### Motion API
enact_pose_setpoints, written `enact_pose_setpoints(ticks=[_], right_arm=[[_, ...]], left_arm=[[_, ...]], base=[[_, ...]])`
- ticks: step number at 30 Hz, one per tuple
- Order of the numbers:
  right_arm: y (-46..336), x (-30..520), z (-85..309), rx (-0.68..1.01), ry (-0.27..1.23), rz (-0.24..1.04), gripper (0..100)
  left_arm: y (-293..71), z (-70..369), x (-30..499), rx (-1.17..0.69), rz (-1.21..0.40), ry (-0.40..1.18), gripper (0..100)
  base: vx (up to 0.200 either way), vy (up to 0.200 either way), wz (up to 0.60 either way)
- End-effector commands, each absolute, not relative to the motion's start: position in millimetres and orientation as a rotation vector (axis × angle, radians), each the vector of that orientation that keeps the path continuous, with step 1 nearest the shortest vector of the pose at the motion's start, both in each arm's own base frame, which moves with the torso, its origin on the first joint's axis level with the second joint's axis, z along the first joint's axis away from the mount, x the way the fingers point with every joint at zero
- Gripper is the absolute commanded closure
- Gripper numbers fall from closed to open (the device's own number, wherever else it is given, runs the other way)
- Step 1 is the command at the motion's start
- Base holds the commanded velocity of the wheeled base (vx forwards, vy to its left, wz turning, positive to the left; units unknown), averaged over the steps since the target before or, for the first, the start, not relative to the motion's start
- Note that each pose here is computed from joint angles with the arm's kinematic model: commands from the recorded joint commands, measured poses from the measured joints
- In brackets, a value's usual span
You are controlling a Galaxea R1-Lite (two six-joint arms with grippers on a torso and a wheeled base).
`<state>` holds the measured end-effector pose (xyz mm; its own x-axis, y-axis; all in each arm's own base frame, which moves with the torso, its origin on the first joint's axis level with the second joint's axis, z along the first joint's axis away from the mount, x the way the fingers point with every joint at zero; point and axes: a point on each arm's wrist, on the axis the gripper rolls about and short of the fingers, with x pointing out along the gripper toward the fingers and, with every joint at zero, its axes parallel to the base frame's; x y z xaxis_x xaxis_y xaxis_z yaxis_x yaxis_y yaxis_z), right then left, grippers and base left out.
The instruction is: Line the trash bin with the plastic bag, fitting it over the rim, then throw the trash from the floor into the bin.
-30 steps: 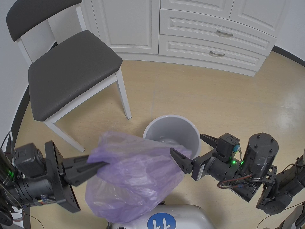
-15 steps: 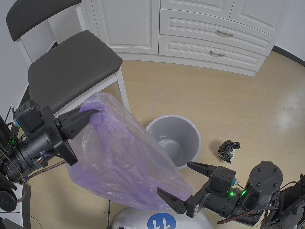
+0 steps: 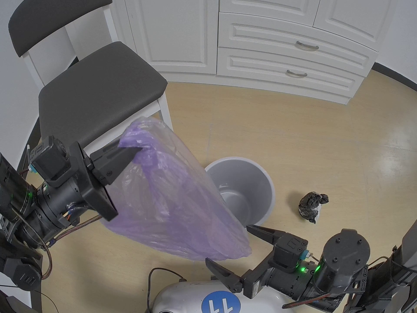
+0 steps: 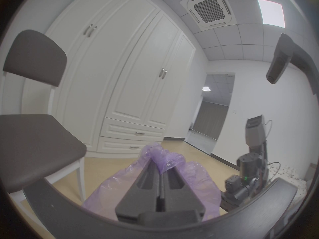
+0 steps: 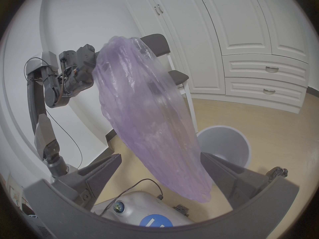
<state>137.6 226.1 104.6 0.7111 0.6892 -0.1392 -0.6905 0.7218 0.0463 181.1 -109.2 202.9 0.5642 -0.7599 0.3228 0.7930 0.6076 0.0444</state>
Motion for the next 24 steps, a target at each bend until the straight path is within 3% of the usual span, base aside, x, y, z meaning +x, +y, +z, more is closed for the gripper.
enact_pose_setpoints(ticks=[1, 10, 24], right_arm=[[219, 146, 110, 0.0, 0.129, 0.723, 0], [192, 168, 129, -0.021, 0.056, 0.599, 0], [187, 161, 120, -0.086, 0.145, 0.615, 0]], left_arm=[[-98, 195, 179, -0.093, -0.984, -0.285, 100], [-82, 192, 188, -0.058, -1.011, -0.265, 100], [-77, 204, 208, -0.121, -0.973, -0.276, 100]], base=[[0.0, 0.0, 0.0], [0.0, 0.0, 0.0], [0.0, 0.0, 0.0]])
